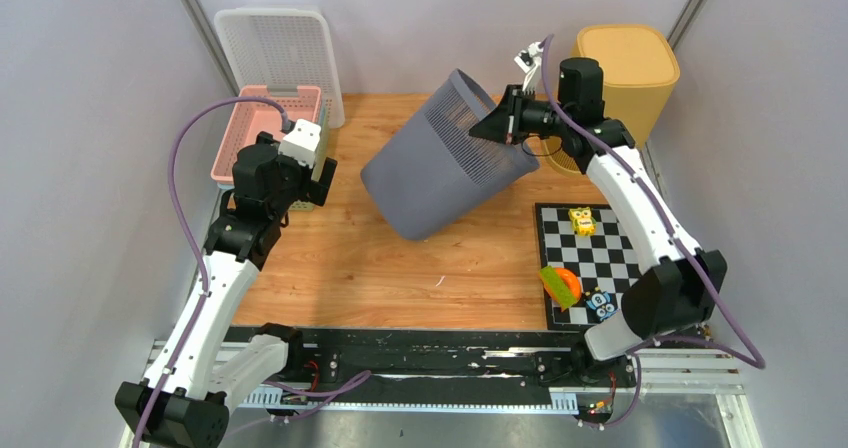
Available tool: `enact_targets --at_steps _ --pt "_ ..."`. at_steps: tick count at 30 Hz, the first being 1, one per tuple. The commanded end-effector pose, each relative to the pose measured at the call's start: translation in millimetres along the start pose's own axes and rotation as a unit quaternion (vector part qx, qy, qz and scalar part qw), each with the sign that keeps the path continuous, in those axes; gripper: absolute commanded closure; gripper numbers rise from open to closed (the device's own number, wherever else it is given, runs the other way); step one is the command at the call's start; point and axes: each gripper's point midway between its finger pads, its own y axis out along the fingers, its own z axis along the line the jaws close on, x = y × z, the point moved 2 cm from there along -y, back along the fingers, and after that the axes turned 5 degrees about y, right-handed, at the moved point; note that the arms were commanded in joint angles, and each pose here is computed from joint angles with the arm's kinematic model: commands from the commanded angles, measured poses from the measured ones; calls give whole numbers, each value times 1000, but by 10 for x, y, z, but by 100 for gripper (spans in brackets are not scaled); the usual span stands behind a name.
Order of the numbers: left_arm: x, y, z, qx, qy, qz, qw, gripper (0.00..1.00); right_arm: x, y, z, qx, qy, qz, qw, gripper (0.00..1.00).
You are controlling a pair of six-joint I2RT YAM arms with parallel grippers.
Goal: Turn the large container upside down
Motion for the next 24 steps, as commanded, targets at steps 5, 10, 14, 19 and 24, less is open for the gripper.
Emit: enact_targets --at_steps 5,10,14,19,24 --pt "5 34 -49 -12 -5 -10 1000 0 -77 160 -653 -18 128 -29 991 98" --pt "31 41 -82 -24 -8 -12 1000 0 -153 167 -827 -55 121 -44 990 97" --pt "46 81 -183 -60 -13 -3 998 0 -237 126 -1004 -106 106 -44 988 84" --pt "35 112 -334 -109 -18 13 994 0 -266 87 -1122 -144 90 -44 984 63" --pt "104 26 -534 -171 -46 -2 984 0 -242 43 -1163 -168 69 -43 982 51"
